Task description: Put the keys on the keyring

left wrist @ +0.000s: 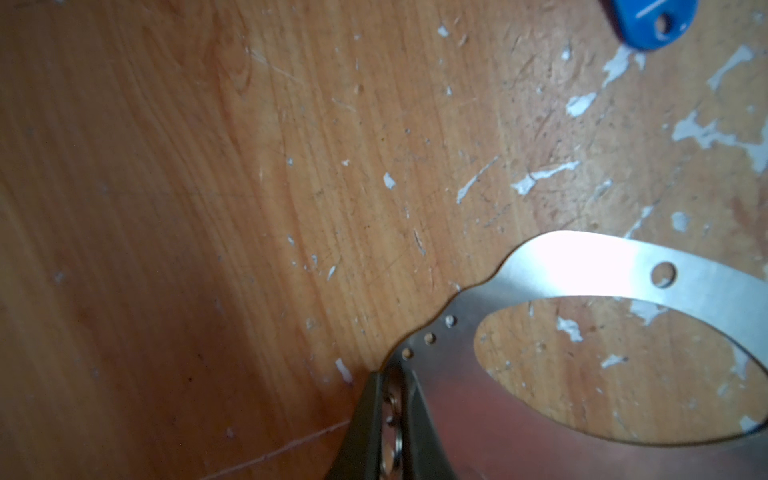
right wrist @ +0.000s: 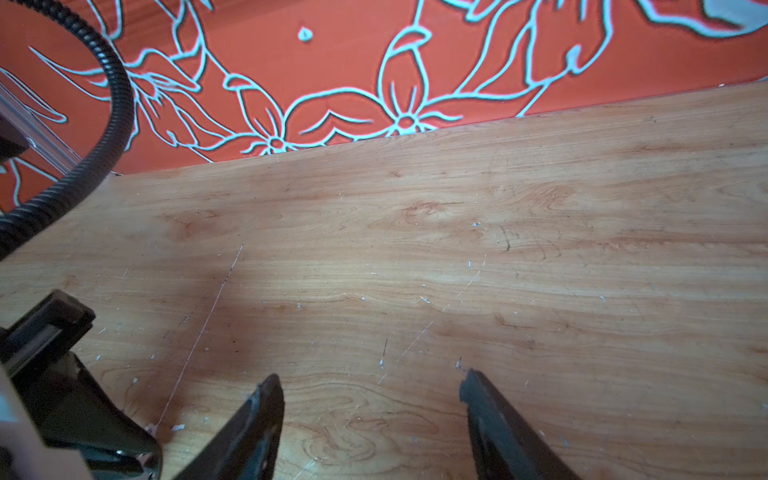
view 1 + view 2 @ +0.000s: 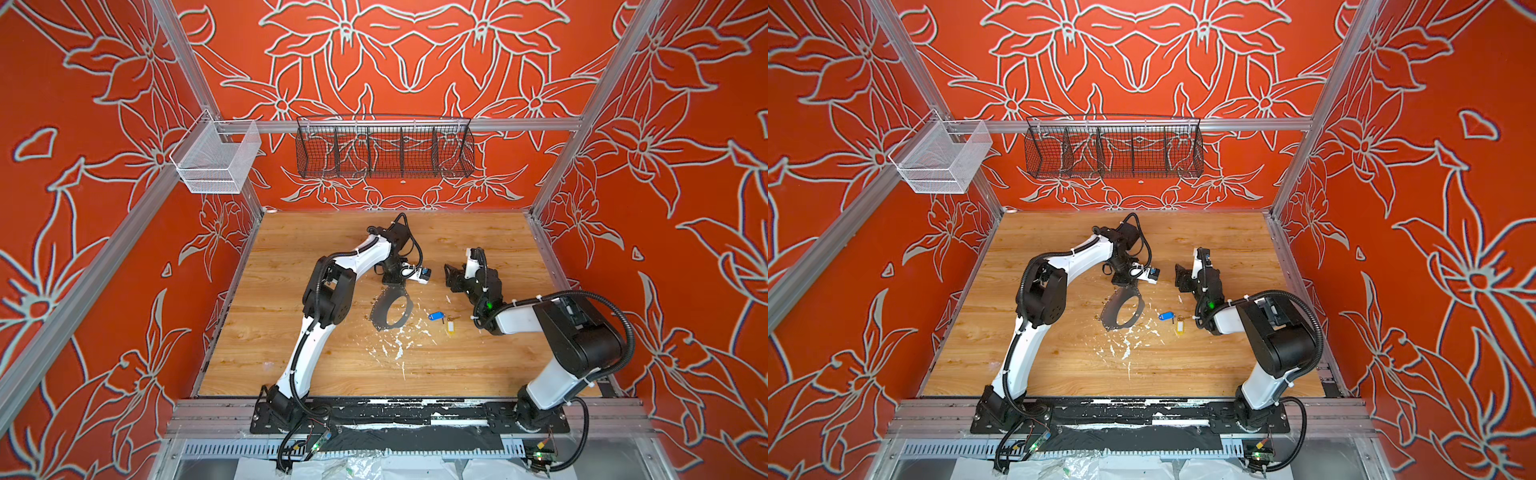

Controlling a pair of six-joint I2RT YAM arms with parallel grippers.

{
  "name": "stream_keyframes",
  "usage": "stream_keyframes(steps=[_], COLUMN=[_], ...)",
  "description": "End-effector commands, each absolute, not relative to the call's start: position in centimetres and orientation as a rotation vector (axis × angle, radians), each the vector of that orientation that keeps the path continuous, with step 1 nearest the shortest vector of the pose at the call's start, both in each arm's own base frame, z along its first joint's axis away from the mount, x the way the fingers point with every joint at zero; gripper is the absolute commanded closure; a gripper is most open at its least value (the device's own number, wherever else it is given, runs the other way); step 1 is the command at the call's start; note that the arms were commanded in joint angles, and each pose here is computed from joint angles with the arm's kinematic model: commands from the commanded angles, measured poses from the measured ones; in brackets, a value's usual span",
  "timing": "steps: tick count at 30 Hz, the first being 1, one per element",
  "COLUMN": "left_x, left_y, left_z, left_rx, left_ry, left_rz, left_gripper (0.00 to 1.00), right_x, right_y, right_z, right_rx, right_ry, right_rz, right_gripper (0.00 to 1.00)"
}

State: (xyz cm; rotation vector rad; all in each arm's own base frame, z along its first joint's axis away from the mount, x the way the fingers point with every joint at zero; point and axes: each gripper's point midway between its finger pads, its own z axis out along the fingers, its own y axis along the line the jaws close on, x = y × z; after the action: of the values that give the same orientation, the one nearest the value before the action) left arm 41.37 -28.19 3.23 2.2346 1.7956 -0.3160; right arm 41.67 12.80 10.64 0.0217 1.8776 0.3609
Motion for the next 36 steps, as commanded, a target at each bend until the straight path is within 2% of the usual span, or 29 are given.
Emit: stream_keyframes(steps=[1,9,17,23,29,33,36], left_x=[41.0,41.5,40.8,37.6,33.3,31.1,30.3], left_y=[-28.0,-28.5,-29.2,-29.1,-29.5,-30.1,-29.9], left_z=[4.4,6.0,12.6,17.6,20.0,21.5,22.6], left_rx=[2.241,2.197,1.960,1.779,1.545,1.419,1.354], left_ry=[1.781,1.769,1.730,1.702,1.685,1.640,1.657], left_rz=[-0.344,-0.349,-0.449,-0.541,-0.773,-0.952,-1.000], left_gripper=[0.89,1.00,1.00,1.00,1.00,1.00,1.00], right_x=[41.8,41.7,41.8,42.2,42.1,40.9,38.8], right_y=[12.8,12.7,12.4,12.2,12.2,13.8,14.7], right_z=[11.8,11.8,11.7,11.6,11.7,12.0,13.4], right_rx=[0.021,0.025,0.045,0.056,0.052,-0.034,-0.078], right_ry=[1.842,1.840,1.840,1.855,1.848,1.839,1.813], right_rz=[0.361,0.358,0.355,0.373,0.379,0.451,0.497], right_gripper=[0.29,0.29,0.29,0.29,0.29,0.30,0.32])
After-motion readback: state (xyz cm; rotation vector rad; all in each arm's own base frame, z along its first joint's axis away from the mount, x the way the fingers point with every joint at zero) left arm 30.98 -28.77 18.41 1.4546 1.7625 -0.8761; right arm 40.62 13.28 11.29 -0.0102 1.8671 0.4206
